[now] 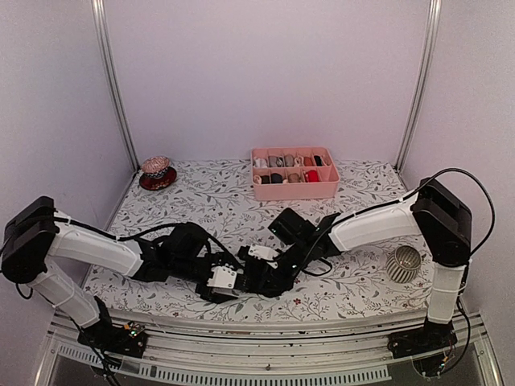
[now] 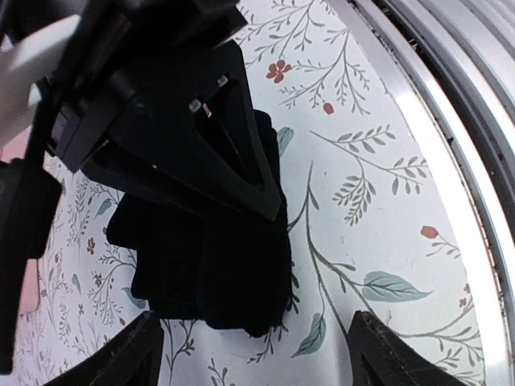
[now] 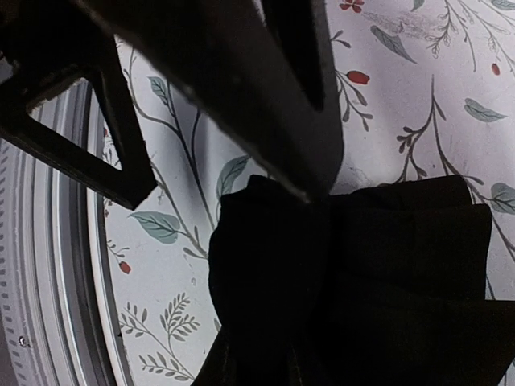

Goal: Roll the underwear
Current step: Roll the underwear at the center of the board.

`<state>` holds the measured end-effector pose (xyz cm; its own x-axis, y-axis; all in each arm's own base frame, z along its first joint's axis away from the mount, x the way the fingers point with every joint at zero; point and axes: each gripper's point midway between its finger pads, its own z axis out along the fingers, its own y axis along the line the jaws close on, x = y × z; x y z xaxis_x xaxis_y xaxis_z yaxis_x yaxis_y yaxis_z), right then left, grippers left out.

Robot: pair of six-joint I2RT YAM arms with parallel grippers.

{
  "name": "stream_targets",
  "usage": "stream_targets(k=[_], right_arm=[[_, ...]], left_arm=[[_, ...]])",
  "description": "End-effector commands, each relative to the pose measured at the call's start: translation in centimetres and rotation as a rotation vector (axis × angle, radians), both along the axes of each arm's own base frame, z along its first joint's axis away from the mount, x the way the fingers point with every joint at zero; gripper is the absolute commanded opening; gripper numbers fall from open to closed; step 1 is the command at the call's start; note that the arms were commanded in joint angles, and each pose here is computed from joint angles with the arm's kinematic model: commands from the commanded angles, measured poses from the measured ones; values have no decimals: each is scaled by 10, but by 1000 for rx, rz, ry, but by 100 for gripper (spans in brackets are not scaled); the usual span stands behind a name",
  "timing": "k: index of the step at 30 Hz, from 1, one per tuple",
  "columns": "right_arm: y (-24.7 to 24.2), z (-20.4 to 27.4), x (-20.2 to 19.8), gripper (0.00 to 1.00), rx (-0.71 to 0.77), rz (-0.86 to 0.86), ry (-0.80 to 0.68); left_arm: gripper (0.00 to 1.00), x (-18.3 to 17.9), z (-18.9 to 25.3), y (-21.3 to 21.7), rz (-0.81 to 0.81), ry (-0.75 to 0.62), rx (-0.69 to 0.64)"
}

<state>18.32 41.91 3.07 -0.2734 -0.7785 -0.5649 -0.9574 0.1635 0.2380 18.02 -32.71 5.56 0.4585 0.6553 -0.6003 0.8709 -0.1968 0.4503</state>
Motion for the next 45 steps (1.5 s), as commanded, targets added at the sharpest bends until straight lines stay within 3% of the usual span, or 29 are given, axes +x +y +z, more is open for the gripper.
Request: stream_targets(k=[1, 5, 18, 25, 45], right_arm=[[-20, -26, -33, 8, -74, 16, 265], [-20, -27, -32, 9, -63, 8, 297], [-25, -46, -16, 9, -87, -51, 329], [-28, -49, -15, 9, -94, -54, 323], [-31, -55, -17, 8, -108, -44, 322]], left_arm=[[79, 11, 0, -7, 17, -128, -9], [73, 3, 4, -7, -11, -155, -34], [66, -24, -1, -16, -105, -196, -59], [51, -18, -16, -22, -67, -226, -15], [53, 6, -38, -21, 22, -329, 60]])
